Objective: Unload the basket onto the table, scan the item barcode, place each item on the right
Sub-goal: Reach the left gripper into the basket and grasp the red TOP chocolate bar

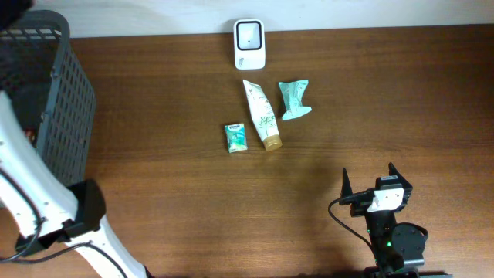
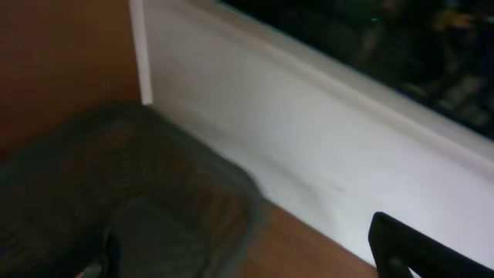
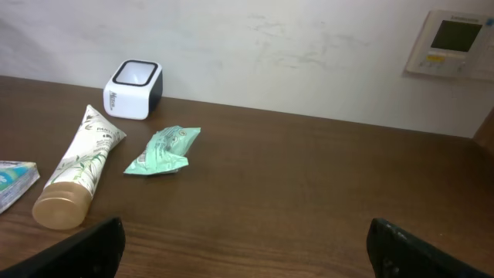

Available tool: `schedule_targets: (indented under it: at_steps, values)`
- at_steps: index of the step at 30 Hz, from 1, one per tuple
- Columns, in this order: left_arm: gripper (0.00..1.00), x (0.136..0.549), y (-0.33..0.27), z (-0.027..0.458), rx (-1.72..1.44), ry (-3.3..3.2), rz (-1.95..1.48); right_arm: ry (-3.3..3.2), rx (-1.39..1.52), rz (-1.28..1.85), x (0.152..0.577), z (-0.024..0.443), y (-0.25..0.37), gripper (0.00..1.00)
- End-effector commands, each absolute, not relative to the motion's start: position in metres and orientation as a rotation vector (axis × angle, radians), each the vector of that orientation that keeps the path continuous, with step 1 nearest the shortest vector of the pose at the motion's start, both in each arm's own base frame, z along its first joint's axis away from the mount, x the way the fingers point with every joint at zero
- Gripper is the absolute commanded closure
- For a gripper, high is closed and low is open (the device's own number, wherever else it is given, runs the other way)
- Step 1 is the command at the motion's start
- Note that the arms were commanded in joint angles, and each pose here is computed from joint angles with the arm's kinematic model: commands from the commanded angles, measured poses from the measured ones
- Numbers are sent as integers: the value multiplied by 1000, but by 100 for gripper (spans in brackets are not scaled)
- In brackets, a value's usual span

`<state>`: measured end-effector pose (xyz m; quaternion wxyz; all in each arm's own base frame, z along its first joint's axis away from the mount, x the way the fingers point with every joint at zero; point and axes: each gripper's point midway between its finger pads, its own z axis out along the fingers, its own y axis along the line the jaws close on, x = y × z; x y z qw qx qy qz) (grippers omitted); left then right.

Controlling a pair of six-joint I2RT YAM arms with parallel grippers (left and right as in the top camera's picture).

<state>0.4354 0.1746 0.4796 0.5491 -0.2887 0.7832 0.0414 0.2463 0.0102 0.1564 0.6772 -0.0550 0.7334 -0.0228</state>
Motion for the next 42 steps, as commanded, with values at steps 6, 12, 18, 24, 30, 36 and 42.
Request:
schedule_targets:
  at_steps: [6,12,18,24,30,36,42]
  values:
    - [1,428,220,430,-824,1981,168,1652,-130,-55,246,154,11,1]
    - [1,438,228,374,-884,2132,182,1652,-130,-55,246,154,11,1]
    - [1,442,237,348,-921,2184,226,1652,-130,-55,246,154,11,1]
    - [2,436,248,331,-913,2245,336,1652,-130,-55,246,154,11,1]
    - [2,444,253,315,-596,2387,469,1652,-130,-55,246,154,11,1]
    - [4,437,316,296,-627,2361,775,1652,-130,-55,246,154,11,1]
    - [4,416,348,228,-443,2556,639,1652,-130,-55,246,154,11,1]
